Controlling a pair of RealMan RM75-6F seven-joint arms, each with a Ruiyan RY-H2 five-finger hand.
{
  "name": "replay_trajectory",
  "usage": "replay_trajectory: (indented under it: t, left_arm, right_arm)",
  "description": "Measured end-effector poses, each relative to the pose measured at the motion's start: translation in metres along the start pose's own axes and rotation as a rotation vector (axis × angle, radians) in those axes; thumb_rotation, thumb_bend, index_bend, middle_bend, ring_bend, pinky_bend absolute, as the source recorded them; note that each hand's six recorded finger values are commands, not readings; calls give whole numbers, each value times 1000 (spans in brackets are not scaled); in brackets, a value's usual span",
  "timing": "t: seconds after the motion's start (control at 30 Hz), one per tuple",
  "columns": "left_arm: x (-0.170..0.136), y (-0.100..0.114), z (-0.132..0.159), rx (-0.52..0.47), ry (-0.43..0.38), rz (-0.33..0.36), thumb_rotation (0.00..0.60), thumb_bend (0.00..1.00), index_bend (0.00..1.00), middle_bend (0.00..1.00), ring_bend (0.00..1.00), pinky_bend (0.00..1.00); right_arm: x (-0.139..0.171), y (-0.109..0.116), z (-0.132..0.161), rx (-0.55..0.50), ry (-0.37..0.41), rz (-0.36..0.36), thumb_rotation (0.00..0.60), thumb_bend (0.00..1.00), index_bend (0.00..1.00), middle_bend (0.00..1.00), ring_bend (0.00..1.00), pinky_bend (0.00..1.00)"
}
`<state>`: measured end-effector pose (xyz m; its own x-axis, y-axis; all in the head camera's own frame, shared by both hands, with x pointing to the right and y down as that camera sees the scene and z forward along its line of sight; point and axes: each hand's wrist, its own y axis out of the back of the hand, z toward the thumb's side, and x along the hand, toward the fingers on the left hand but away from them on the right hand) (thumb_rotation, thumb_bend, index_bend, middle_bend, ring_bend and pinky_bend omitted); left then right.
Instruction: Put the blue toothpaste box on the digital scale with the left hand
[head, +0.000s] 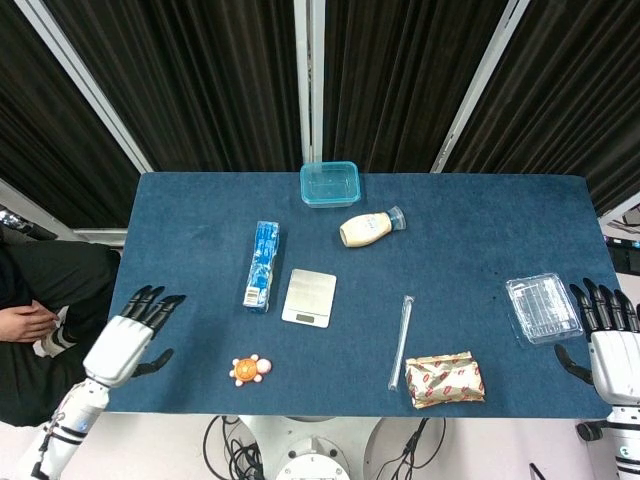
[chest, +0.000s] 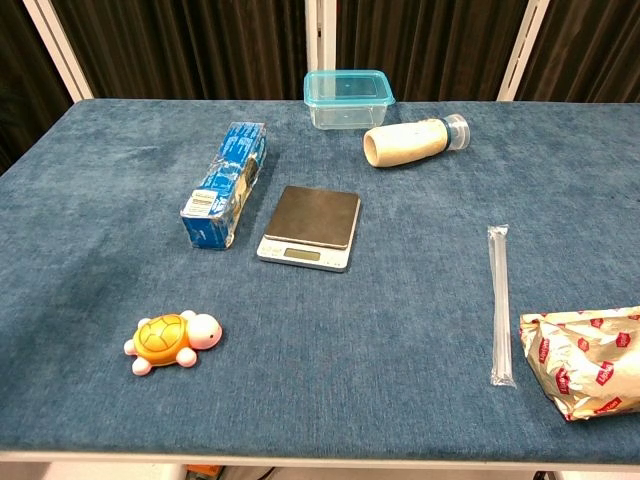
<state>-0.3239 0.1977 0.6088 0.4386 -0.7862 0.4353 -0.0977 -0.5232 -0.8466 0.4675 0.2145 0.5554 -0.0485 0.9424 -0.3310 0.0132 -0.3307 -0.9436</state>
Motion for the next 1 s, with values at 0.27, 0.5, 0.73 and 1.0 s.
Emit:
replay_trajectory:
  t: [0.27, 0.5, 0.73, 1.0]
  left_arm:
    - [47, -40, 64, -74, -195, -113, 600, 489, 328, 152, 0, 0]
    - [71, -68, 93, -92, -259, -165, 600, 542, 605, 189, 0, 0]
    - [86, -81, 95, -59, -253, -148, 600, 542, 643, 211, 0, 0]
    - [98, -91, 92, 59, -235, -113, 600, 541, 643, 222, 0, 0]
  right_arm:
    - [3, 7, -8, -10, -21, -19, 600, 169, 0, 0, 0, 0]
    - [4, 9, -15, -15, -39, -25, 600, 178, 0, 0, 0, 0]
    - [3, 10, -18, -12, -47, -28, 600, 205, 0, 0, 0, 0]
    - [2, 10, -22, -10, -59, -26, 600, 203, 0, 0, 0, 0]
